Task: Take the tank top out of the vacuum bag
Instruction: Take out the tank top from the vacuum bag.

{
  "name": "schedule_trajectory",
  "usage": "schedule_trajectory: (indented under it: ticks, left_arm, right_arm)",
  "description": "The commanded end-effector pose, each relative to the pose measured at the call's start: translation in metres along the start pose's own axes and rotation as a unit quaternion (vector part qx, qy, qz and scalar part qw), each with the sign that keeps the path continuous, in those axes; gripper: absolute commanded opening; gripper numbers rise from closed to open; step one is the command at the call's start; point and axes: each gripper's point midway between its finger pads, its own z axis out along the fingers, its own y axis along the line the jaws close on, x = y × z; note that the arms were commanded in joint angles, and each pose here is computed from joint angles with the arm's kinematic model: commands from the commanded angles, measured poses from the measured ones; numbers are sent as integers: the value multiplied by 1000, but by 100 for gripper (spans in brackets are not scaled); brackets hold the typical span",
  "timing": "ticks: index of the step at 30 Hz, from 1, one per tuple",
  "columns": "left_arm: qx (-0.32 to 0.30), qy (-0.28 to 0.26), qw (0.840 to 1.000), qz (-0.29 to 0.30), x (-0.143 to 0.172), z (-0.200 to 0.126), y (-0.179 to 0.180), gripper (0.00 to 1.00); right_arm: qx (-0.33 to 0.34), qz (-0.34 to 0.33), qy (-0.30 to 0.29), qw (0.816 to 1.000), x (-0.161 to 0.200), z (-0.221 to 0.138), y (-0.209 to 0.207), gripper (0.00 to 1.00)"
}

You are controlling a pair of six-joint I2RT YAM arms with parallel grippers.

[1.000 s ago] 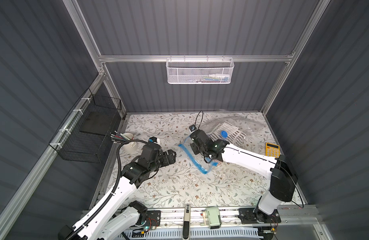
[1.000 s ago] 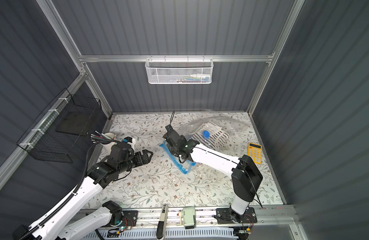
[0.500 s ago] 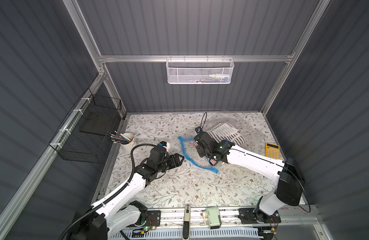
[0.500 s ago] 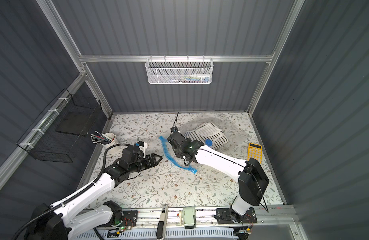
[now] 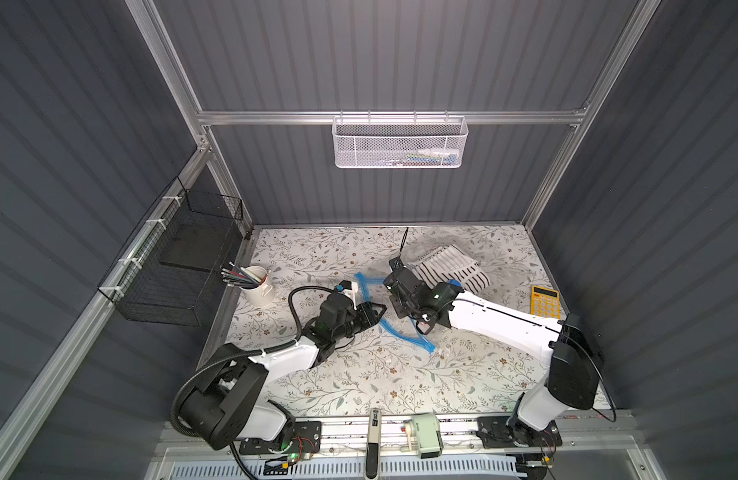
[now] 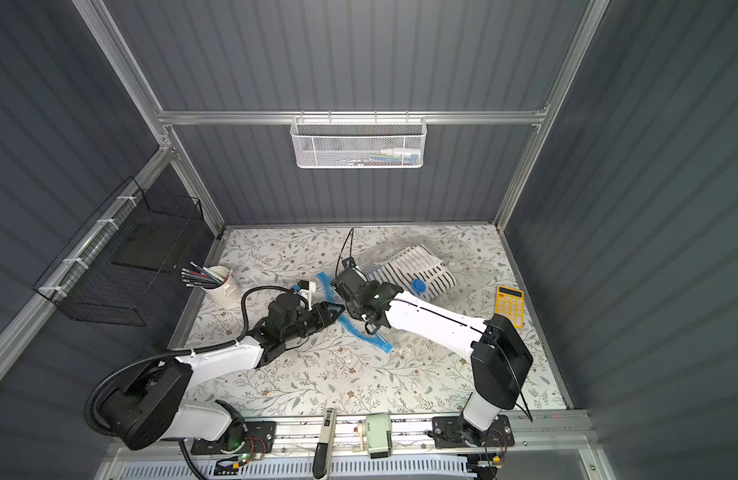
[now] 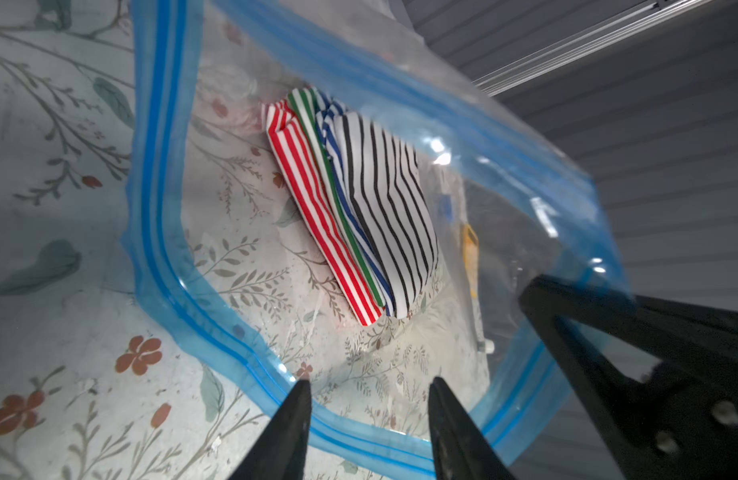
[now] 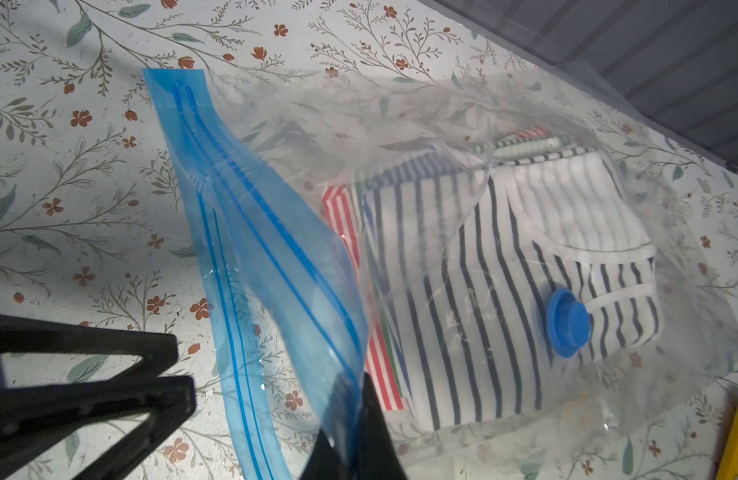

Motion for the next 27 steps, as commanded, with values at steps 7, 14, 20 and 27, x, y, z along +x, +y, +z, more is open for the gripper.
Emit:
schedule_trajectory:
  ticks: [7, 14, 20, 27]
  left_arm:
    - [52, -10, 999, -7, 5, 14, -21, 45]
    - [57, -1, 998, 1, 19, 28, -32, 42]
    - [49, 13, 999, 7, 25, 44, -27, 41]
    - [59, 29, 998, 1, 28, 73, -28, 36]
  right_arm:
    - [10, 11, -53, 998, -36, -22, -6, 0]
    - [24, 15, -64, 998, -48, -22, -8, 0]
    - [15, 10, -86, 996, -61, -30, -3, 0]
    - [4, 0, -81, 997, -56, -32, 6, 0]
